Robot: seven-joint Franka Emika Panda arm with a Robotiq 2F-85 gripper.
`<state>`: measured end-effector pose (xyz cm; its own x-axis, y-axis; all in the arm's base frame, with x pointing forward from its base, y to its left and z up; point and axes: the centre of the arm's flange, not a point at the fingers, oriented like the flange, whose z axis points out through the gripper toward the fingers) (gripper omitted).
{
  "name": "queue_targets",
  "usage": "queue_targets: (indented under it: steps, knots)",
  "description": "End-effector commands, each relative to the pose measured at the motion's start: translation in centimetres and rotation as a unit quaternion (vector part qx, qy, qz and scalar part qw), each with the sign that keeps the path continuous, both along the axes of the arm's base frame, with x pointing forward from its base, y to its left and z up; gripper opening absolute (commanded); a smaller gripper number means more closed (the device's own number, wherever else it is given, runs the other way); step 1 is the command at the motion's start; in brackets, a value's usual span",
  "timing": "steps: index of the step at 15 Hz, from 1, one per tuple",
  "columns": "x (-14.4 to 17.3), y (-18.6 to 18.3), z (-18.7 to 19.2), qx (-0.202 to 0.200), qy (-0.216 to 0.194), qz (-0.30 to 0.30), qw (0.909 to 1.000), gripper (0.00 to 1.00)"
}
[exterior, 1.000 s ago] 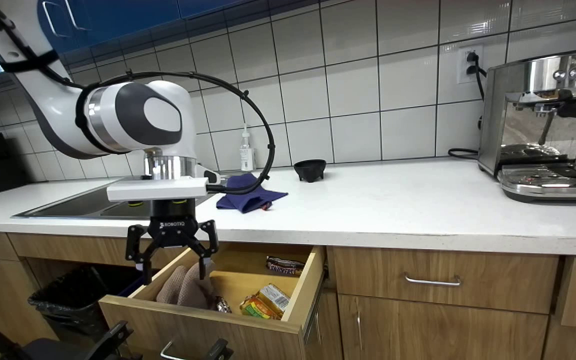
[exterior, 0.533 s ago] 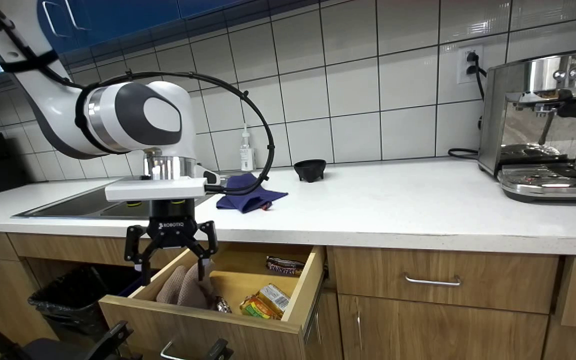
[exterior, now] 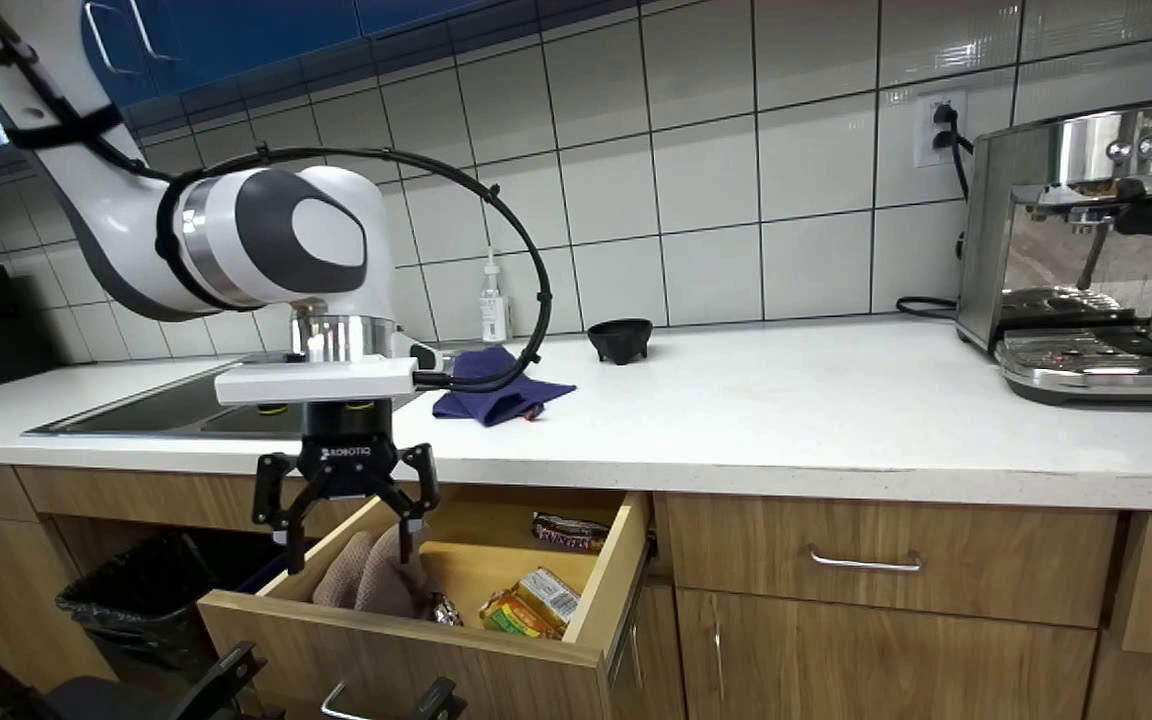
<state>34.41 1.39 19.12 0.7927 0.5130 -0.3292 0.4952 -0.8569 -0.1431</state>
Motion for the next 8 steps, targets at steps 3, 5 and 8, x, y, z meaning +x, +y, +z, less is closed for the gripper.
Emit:
queue_targets:
  steps: [3, 5, 8]
  knots:
    - [1.6, -1.4, 0.2, -0.016, 0.000, -0.022, 0.9996, 1.00]
    - [1.5, -1.7, 0.1, -0.020, 0.007, -0.036, 0.9991, 1.00]
    - [1.1, -2.0, -0.3, -0.025, 0.019, -0.055, 0.9980, 1.00]
